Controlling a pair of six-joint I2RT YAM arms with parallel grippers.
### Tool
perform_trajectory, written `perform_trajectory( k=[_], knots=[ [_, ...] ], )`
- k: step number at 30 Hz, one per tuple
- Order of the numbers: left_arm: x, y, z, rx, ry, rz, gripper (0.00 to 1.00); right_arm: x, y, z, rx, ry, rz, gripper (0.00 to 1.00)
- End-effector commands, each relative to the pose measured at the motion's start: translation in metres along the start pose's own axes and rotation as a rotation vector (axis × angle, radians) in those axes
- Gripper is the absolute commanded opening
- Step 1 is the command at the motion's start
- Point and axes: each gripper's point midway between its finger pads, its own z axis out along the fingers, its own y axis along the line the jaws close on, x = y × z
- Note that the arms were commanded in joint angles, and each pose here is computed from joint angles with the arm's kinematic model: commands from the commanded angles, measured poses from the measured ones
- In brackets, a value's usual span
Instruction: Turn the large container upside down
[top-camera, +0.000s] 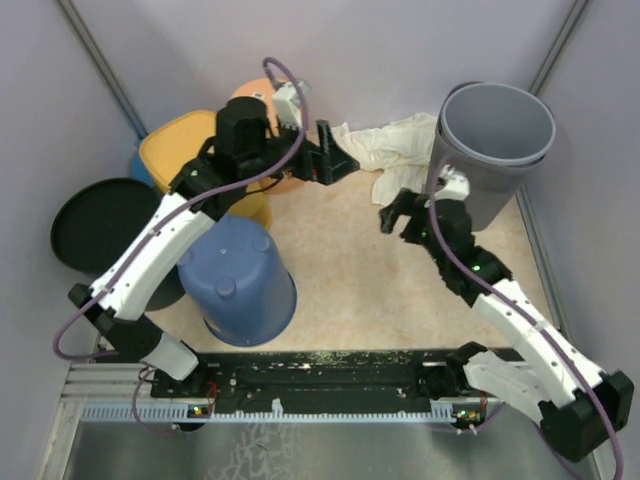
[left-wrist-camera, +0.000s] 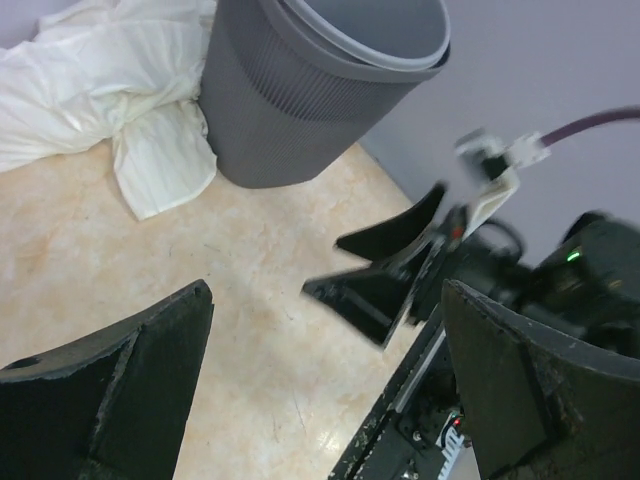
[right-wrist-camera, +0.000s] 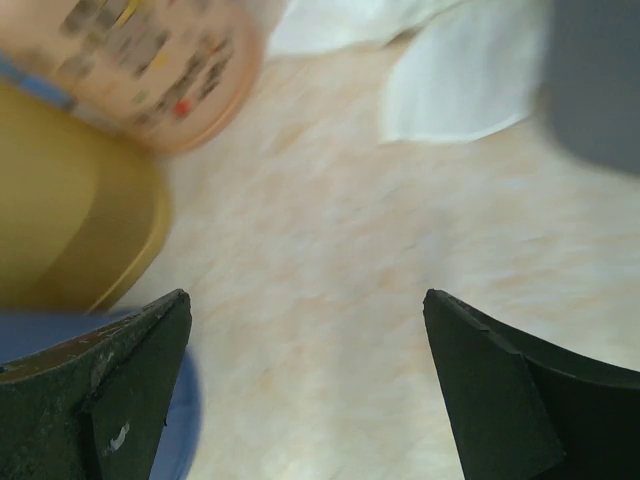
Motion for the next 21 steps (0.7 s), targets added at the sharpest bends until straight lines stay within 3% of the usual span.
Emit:
perform_trajectory(
  k=[1,7,14,21],
  knots=[
    [0.022,0.015,0.038,-0.121,0.077,0.054,1.00,-0.061,-0.094,-0.060,0.401,-0.040,-0.163,0.99],
    [0.077,0.023,0.084,-0.184,0.190,0.077,1.00,-0.149,-0.111,-0.089,0.427,-0.189,-0.077,0.97],
    [0.143,0.017,0.100,-0.142,0.301,0.034,1.00,-0.230,-0.070,-0.075,0.314,-0.258,-0.254,0.90],
    [0.179,0.013,0.104,-0.100,0.353,-0.024,1.00,-0.262,-0.059,-0.015,0.233,-0.114,-0.417,0.69]
  ],
)
